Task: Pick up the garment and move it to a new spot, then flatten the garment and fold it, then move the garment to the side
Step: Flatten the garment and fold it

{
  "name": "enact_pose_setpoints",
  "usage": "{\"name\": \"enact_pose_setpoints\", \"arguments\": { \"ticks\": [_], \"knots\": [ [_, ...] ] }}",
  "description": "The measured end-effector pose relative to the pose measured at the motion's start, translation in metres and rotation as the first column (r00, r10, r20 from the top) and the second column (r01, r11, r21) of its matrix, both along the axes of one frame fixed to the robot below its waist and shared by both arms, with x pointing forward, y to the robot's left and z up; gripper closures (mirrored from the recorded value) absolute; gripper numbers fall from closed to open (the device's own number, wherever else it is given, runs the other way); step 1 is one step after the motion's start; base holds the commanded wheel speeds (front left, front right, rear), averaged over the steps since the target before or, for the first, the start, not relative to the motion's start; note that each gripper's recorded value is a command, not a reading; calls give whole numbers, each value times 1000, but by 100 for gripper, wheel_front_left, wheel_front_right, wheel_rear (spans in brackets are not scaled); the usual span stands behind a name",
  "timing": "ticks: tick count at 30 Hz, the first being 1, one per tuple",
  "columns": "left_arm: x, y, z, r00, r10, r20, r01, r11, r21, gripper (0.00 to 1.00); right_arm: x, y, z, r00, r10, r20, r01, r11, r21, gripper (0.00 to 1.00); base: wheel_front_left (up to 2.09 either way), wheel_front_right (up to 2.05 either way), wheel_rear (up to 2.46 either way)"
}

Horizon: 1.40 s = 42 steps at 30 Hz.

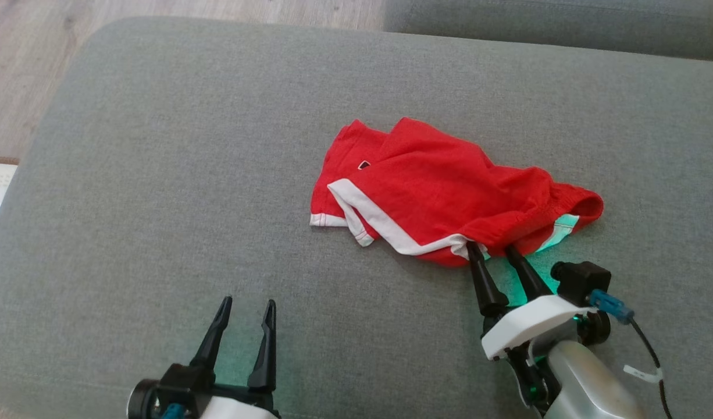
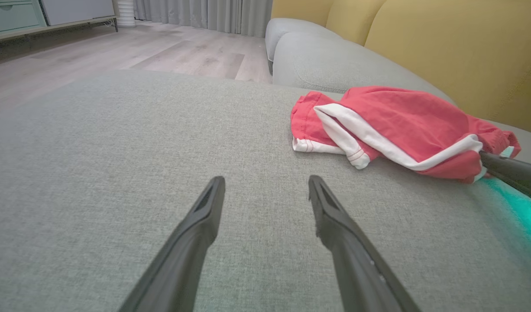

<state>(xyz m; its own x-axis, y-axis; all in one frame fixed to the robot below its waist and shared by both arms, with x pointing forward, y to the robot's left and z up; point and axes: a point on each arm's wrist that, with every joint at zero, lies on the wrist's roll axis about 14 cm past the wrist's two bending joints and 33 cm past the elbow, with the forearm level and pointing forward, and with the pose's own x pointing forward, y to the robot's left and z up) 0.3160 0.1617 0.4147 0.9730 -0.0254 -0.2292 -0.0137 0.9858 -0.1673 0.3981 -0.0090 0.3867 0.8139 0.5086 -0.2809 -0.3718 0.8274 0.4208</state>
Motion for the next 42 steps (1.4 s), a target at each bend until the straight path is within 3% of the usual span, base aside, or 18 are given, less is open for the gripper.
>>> {"name": "enact_pose_setpoints", "arguments": {
  "ticks": [2, 3, 4, 5, 10, 16, 25, 30, 31, 32, 35, 42],
  "knots": [
    [0, -1, -2, 1000, -3, -5, 3, 1000, -3, 0, 0, 1, -1, 1000, 9, -1, -9, 1000, -3, 0, 0, 0, 0],
    [1, -1, -2, 1000, -4, -8, 4, 1000, -3, 0, 1, 2, -1, 1000, 11, 0, -11, 1000, -2, 7, 0, 0, 0],
    [2, -1, -2, 1000, -3, -9, 3, 1000, -2, 0, 2, 2, 0, 1000, 11, 2, -11, 1000, 2, 61, 0, 0, 0],
    [3, -2, -2, 1000, -5, -8, 5, 1000, -1, 0, 5, 4, 2, 1000, 15, 8, -15, 1000, 3, 100, 0, 0, 0],
    [10, -2, 3, 1000, -8, 11, 8, 1000, 0, 0, 9, 3, 9, 1000, 10, 22, -10, 1000, 24, 100, 0, 0, 0],
    [10, -6, 8, 999, -21, 30, 21, 1000, -3, 0, 9, -31, 17, 997, -52, 49, 51, 999, 10, 100, 0, 0, 0],
    [13, -31, 14, 993, -106, 56, 107, 994, -23, 0, 0, -108, 19, 999, -42, 22, 46, 980, -195, 100, 0, 0, 0],
    [16, -45, 11, 988, -148, 48, 149, 988, -32, 0, -10, -131, 1, 999, -33, -43, 17, 947, -320, 100, 0, 0, 0],
    [16, -46, 10, 987, -151, 46, 153, 988, -33, 0, -12, -135, -5, 998, -31, -62, 8, 937, -348, 84, 0, 0, 0],
    [17, -46, 9, 987, -154, 42, 155, 987, -33, 0, -13, -139, -9, 997, -30, -70, 2, 927, -374, 83, 0, 0, 0],
    [18, -48, 7, 987, -160, 36, 161, 986, -34, 0, -10, -151, -13, 997, -42, -58, 13, 903, -430, 100, 0, 0, 0],
    [24, -50, 7, 986, -166, 36, 167, 985, -33, 0, 18, -177, 5, 997, -38, 64, 68, 814, -577, 100, 0, 0, 0]
  ]
}}
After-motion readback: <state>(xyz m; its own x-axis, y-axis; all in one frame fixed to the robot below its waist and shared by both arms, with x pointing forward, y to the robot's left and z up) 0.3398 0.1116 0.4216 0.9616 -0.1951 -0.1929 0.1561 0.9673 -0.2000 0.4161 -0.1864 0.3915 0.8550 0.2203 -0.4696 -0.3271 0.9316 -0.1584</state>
